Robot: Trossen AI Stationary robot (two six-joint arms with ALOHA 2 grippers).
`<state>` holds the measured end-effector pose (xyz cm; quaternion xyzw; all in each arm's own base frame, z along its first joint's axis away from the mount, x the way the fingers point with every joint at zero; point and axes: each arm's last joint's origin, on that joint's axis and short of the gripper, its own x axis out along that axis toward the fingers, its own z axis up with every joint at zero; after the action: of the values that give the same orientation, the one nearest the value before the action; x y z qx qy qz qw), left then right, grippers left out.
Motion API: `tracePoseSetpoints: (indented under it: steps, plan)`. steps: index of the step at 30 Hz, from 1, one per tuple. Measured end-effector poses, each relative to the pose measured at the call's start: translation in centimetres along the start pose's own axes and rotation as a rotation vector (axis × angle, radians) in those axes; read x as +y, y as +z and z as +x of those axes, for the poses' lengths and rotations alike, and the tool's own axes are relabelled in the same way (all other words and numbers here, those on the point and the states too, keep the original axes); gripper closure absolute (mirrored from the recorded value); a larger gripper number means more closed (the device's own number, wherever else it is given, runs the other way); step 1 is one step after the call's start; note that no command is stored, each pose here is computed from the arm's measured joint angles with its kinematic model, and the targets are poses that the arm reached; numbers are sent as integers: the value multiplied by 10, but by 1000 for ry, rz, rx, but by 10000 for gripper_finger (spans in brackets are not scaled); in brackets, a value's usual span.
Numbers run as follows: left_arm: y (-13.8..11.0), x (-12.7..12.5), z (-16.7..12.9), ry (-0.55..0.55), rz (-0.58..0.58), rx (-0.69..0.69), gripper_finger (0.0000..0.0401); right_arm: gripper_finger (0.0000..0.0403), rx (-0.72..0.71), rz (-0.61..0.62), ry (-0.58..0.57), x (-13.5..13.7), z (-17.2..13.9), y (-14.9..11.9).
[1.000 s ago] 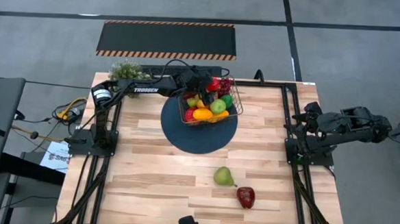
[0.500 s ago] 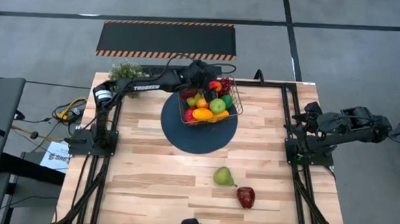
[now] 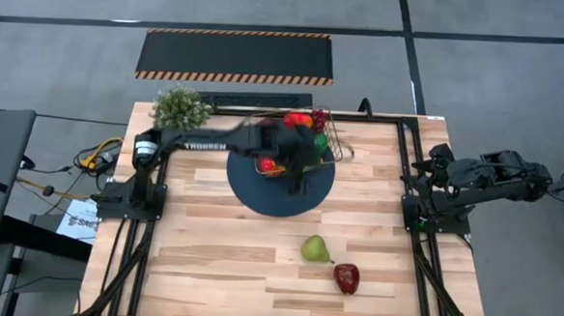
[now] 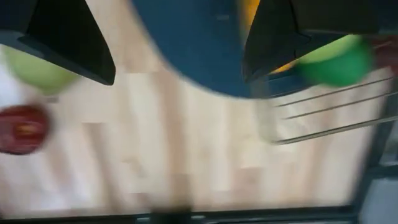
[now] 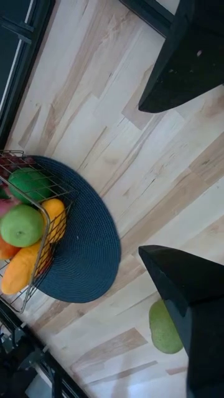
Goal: Build produce basket
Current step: Put the pear into the wire basket
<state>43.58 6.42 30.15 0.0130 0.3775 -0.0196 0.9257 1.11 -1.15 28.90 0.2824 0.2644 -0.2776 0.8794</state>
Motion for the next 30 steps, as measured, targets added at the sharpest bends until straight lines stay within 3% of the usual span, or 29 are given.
tracePoseSetpoints:
  steps: [5, 9, 15, 20, 30]
  plan:
    - [7, -61, 14, -70, 33, -22, 64, 17, 0, -5, 0, 0, 0, 0]
    - [13, -103, 21, -46, 39, -86, 64, 17, 0, -1, 0, 0, 0, 0]
    - [1, -150, 40, -67, 73, -44, 64, 17, 1, -4, 0, 0, 0, 0]
    - [-4, -178, 64, -106, 66, -107, 64, 17, 6, -6, 4, 0, 0, 0]
    - [-31, -197, 108, -114, 93, -28, 64, 17, 13, -5, 16, -1, -1, -1]
